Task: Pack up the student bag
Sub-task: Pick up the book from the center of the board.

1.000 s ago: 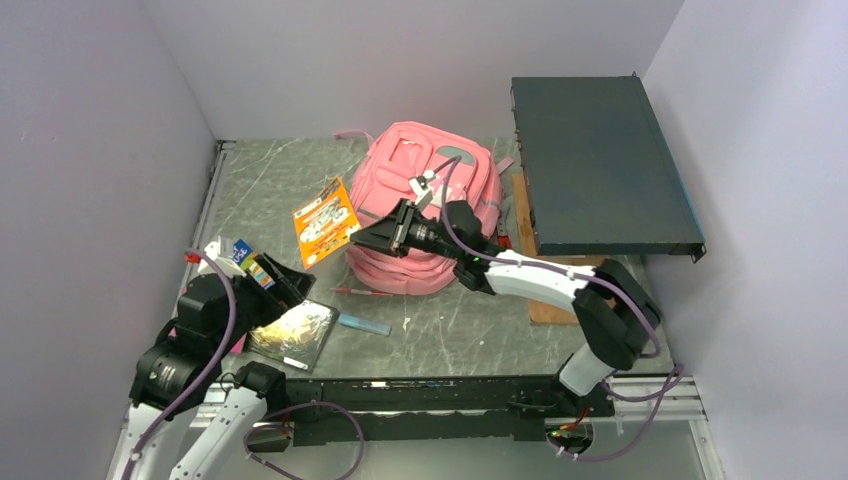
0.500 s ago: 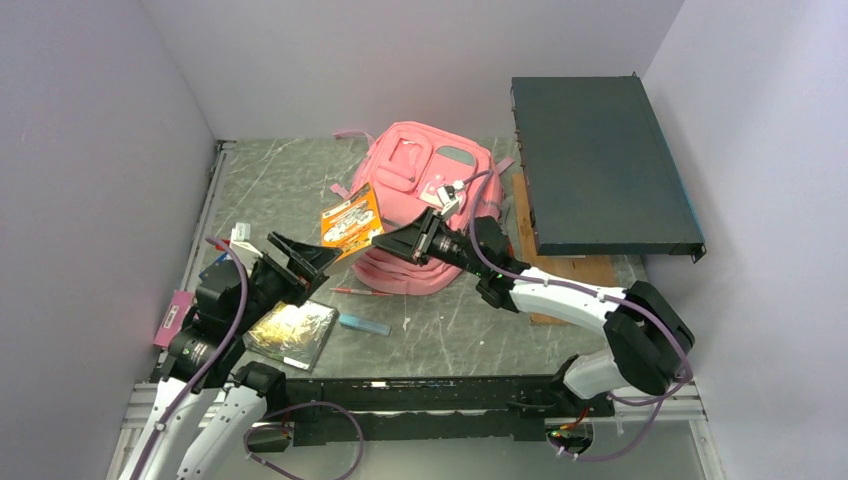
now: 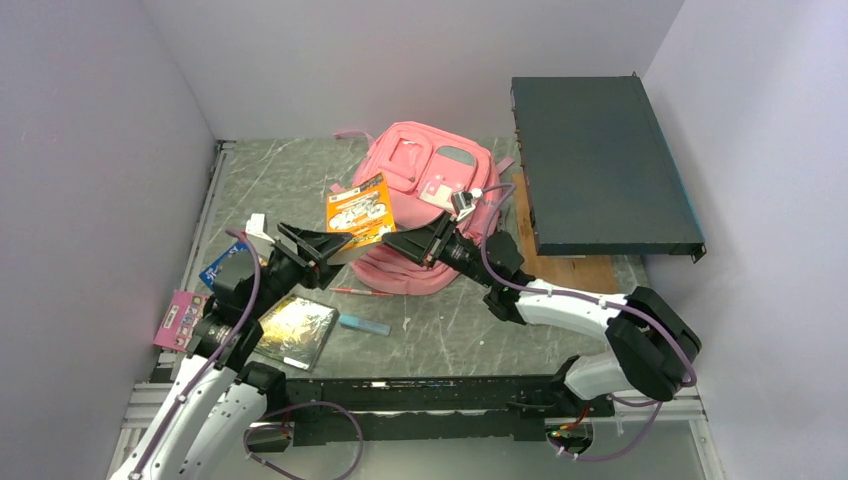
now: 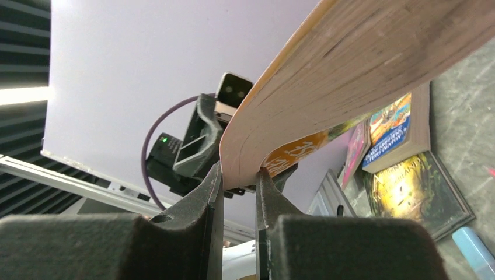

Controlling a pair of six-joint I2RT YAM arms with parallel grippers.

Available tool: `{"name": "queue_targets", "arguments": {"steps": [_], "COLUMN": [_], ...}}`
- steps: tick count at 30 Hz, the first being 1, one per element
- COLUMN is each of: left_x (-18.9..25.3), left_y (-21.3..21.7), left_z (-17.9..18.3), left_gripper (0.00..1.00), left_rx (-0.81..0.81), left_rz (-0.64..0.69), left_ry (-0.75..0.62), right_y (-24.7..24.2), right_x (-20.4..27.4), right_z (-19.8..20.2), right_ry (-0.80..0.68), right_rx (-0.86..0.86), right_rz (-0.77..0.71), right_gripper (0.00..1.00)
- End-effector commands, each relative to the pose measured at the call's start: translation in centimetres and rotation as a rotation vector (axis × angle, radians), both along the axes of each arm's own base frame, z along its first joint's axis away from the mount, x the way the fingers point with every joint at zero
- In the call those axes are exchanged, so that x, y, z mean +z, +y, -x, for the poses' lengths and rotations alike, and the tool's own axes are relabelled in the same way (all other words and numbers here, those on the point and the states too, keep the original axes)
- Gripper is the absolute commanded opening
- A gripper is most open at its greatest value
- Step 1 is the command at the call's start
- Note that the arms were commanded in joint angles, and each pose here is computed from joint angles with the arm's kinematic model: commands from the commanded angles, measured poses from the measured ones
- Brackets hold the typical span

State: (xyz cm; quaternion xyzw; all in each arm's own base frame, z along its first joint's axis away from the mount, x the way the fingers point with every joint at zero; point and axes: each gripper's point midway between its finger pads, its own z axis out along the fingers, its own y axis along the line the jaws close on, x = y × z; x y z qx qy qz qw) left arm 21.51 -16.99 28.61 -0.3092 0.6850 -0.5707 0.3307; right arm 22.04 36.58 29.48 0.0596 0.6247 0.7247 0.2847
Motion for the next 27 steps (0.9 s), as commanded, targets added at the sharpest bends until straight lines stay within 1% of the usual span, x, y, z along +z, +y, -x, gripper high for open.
{"name": "queue_targets", "arguments": {"steps": [1,3,5,6,9,10,12,15,16,18,20,22,25,27], "left_x": [5.4,6.9,7.8,8.2,9.0,9.0,9.6,10.5,10.5,10.6,9.9,8.3,6.9,6.4], "left_y": [-1.2,-1.4,-1.5,-1.5,-1.2,-1.0,-0.8,-1.3,-1.5,-2.3,-2.9,-2.9,-2.9,-3.0], "left_z": [-0.1,0.2,0.7,0.9,1.5,1.6,1.9,3.0,3.4,4.6,5.7,6.4,7.4,8.1], "left_gripper": [0.65,0.52,0.37,0.33,0.17,0.12,0.06,0.03,0.00,0.00,0.00,0.00,0.00,0.00], "left_rx": [-0.067,-0.087,-0.106,-0.114,-0.116,-0.113,-0.114,-0.187,-0.225,-0.337,-0.454,-0.529,-0.616,-0.673], "left_rz": [0.149,0.137,0.078,0.036,-0.091,-0.130,-0.190,-0.291,-0.351,-0.426,-0.494,-0.568,-0.620,-0.632], "left_ry": [-0.174,-0.255,-0.319,-0.354,-0.428,-0.447,-0.511,-0.627,-0.680,-0.760,-0.826,-0.836,-0.882,-0.899], "right_y": [-1.0,-0.6,-0.1,-0.1,-0.8,-1.1,-1.8,-3.5,-4.4,-6.4,-8.1,-9.7,-12.3,-13.6], "right_x": [7.0,6.5,5.4,4.9,3.5,2.9,1.7,-1.1,-0.9,-0.6,0.4,1.6,3.7,5.2], "right_z": [3.8,4.4,4.4,4.4,4.5,4.4,4.5,4.6,4.1,3.5,3.3,2.7,1.0,0.1], "right_ry": [-0.209,-0.232,-0.244,-0.250,-0.284,-0.298,-0.343,-0.440,-0.506,-0.585,-0.660,-0.698,-0.675,-0.654], "right_rx": [0.054,0.050,0.034,0.023,-0.008,-0.018,-0.020,-0.003,-0.025,-0.047,-0.041,-0.074,-0.192,-0.242], "right_rz": [-0.181,-0.118,-0.011,0.042,0.150,0.194,0.314,0.565,0.647,0.789,0.894,0.992,1.100,1.125], "right_gripper": [0.00,0.00,0.00,0.05,0.29,0.38,0.56,0.78,0.85,0.98,1.00,1.00,1.00,1.00]}}
